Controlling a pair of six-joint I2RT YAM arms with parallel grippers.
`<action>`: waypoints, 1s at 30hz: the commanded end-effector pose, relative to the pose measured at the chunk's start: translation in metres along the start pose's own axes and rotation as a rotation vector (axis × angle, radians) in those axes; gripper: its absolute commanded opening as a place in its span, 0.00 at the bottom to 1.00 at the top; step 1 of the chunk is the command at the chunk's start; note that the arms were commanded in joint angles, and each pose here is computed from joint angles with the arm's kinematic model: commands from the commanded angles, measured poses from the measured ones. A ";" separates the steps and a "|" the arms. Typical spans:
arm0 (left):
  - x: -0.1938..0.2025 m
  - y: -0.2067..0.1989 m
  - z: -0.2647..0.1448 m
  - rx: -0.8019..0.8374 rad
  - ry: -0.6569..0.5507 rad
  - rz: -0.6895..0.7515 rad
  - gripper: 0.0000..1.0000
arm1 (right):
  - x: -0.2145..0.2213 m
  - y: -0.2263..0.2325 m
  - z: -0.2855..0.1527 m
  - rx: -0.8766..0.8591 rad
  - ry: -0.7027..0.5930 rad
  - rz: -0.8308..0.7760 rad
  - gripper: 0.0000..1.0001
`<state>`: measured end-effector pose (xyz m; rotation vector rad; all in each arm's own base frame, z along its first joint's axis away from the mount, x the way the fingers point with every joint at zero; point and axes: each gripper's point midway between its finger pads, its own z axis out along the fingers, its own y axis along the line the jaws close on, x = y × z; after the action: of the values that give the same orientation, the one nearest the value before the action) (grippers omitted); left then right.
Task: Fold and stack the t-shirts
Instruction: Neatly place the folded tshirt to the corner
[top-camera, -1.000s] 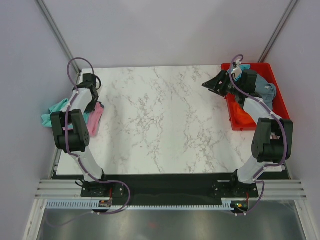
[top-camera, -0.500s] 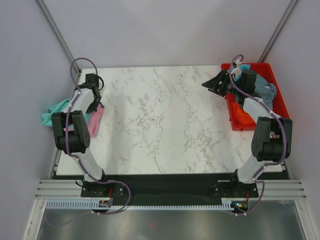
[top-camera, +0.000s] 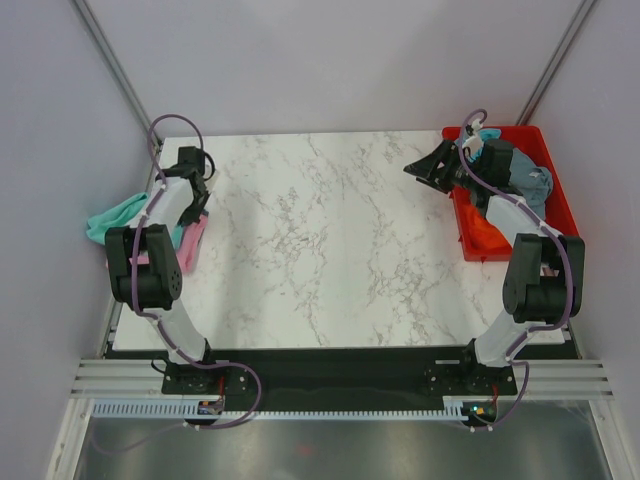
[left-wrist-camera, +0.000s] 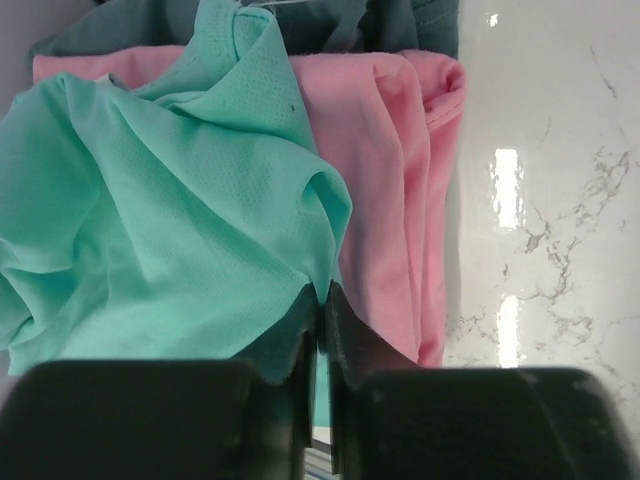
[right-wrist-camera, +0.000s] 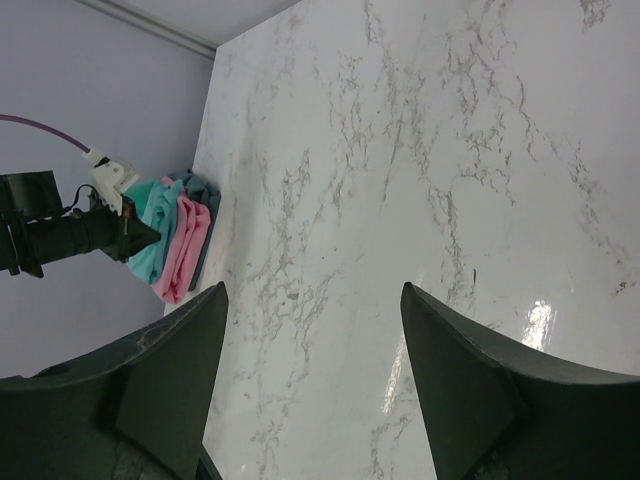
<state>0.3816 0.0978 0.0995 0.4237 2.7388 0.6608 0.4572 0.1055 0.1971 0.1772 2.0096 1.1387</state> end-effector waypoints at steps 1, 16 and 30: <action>-0.002 0.000 -0.009 0.003 -0.026 -0.037 0.12 | -0.011 0.014 -0.005 -0.037 -0.032 -0.046 0.79; -0.011 0.057 -0.061 -0.114 -0.159 -0.199 0.75 | -0.019 0.020 -0.005 -0.040 -0.025 -0.064 0.79; -0.008 0.090 0.031 -0.125 -0.104 -0.390 0.72 | -0.021 0.031 -0.026 0.039 -0.002 -0.169 0.79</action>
<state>0.3849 0.1764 0.1101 0.0165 2.6750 0.7093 0.4473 0.1025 0.2097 0.1135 2.0568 1.0761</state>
